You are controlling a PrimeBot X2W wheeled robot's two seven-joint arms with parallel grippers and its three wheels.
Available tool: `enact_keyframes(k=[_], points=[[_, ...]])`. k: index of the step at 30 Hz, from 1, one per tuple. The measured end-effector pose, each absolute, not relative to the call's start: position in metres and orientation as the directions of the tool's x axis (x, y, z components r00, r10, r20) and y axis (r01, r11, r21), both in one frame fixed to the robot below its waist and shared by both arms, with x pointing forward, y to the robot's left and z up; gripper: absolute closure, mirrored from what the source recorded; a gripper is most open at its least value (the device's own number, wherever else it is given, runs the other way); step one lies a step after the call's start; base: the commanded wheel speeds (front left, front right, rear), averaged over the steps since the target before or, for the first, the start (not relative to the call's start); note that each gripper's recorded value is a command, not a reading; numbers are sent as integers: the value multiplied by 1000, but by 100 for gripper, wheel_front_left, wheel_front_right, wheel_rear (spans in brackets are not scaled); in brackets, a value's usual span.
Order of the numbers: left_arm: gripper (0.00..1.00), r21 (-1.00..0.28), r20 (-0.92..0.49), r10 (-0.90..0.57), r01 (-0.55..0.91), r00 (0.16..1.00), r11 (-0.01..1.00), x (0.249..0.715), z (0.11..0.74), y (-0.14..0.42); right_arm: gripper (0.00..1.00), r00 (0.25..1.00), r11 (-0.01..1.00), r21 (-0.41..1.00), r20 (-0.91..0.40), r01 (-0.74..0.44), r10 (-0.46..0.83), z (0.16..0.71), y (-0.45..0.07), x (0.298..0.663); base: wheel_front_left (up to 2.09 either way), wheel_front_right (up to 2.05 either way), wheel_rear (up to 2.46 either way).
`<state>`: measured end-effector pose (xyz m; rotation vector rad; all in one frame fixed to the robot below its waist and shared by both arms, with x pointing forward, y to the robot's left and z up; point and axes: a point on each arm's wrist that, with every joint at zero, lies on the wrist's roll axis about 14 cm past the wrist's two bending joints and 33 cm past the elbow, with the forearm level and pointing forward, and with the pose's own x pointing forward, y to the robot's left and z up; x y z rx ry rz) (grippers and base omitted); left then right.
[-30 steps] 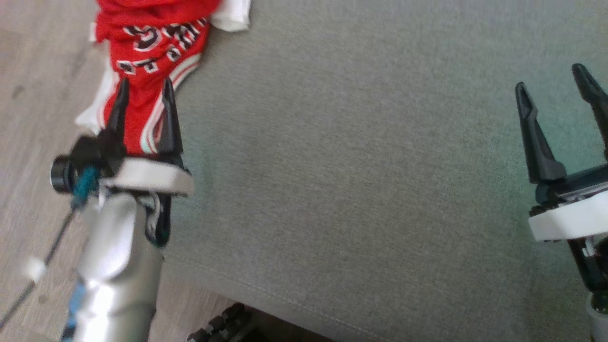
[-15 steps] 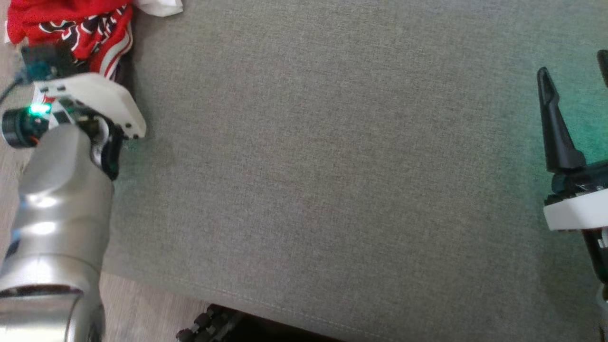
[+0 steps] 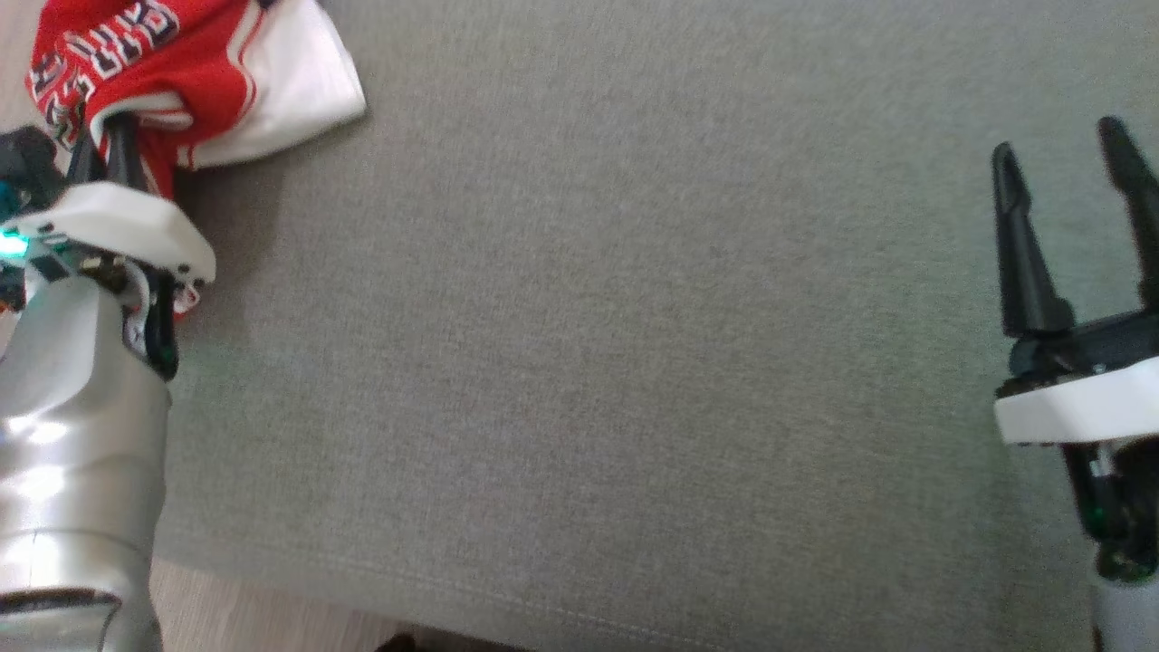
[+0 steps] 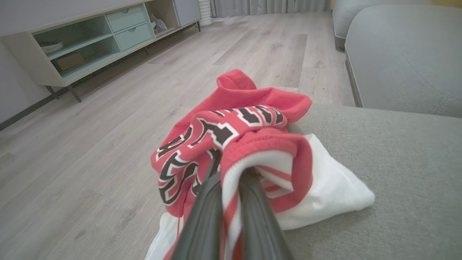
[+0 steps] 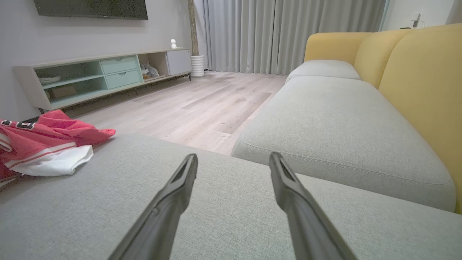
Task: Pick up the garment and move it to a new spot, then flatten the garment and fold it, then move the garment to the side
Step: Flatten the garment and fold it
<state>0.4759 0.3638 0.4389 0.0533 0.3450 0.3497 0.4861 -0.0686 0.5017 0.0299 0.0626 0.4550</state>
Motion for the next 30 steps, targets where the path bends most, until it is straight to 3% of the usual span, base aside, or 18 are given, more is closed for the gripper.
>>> enact_keyframes(k=[11, 19, 24, 30], points=[[100, 77, -162, 212, -202, 964, 976, 473, 498, 317, 0, 927, 924, 88, -3, -373, 374, 531, -85, 443, 0, 0, 0], [100, -19, -232, -62, 59, 971, 998, 466, 481, 195, 0, 966, 960, 112, -18, -255, 259, 530, -124, 414, 0, 0, 0], [100, -81, -246, -311, 300, 918, 950, 468, 481, 92, 0, 984, 978, 114, -20, -173, 176, 531, -151, 399, 0, 0, 0], [100, -115, -247, -602, 593, 760, 797, 450, 477, -28, 0, 997, 989, 136, -36, -56, 61, 523, -187, 384, 0, 0, 0]])
